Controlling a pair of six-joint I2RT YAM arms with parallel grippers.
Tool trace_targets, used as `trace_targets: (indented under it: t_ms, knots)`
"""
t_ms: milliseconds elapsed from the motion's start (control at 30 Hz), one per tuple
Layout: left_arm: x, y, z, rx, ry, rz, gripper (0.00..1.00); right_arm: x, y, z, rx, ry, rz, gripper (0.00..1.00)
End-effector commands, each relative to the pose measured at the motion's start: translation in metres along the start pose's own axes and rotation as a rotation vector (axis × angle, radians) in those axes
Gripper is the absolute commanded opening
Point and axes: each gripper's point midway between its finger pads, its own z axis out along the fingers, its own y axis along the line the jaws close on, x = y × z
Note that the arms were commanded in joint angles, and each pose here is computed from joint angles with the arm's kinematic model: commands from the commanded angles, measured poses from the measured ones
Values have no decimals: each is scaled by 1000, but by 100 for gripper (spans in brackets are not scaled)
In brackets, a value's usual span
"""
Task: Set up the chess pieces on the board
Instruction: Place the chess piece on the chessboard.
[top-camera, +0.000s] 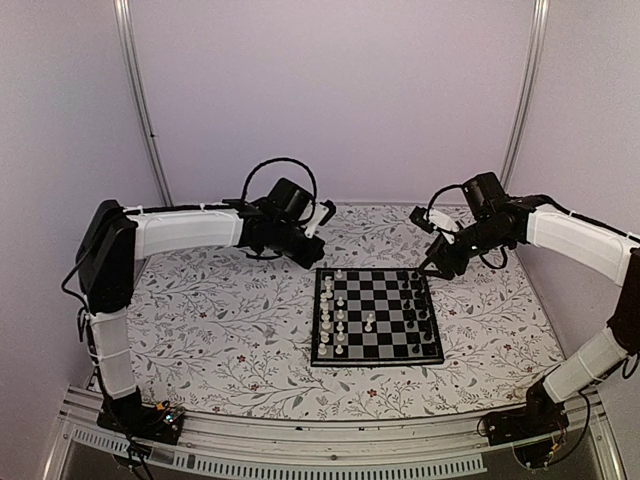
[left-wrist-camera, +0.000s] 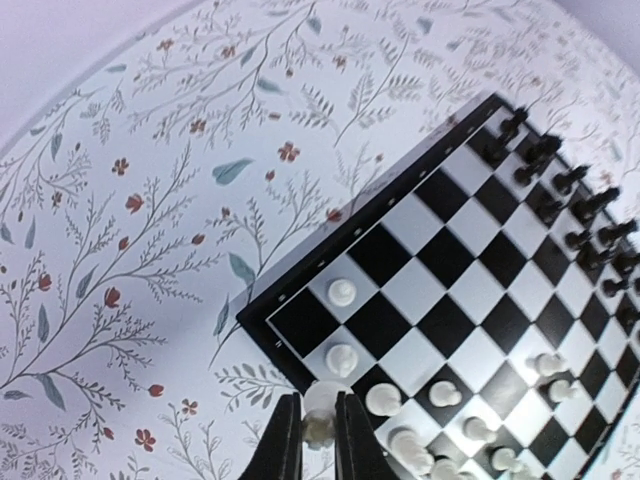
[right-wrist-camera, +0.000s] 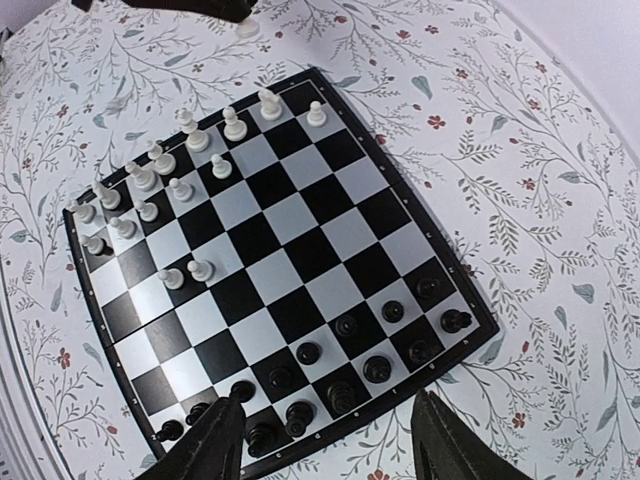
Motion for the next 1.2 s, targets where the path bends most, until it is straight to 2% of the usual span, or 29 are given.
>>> trace_targets:
  t_ms: [0,533,1167]
  knots:
    - [10,20,15,-117,81,87,0,-11,-17,-11,110,-34,-15,61]
    - [8,19,66,-89,136,108,1,3,-10,9,35,5,14,62]
    - [30,19,85,-80,209,103,5,5,-7,17,-10,27,24,64]
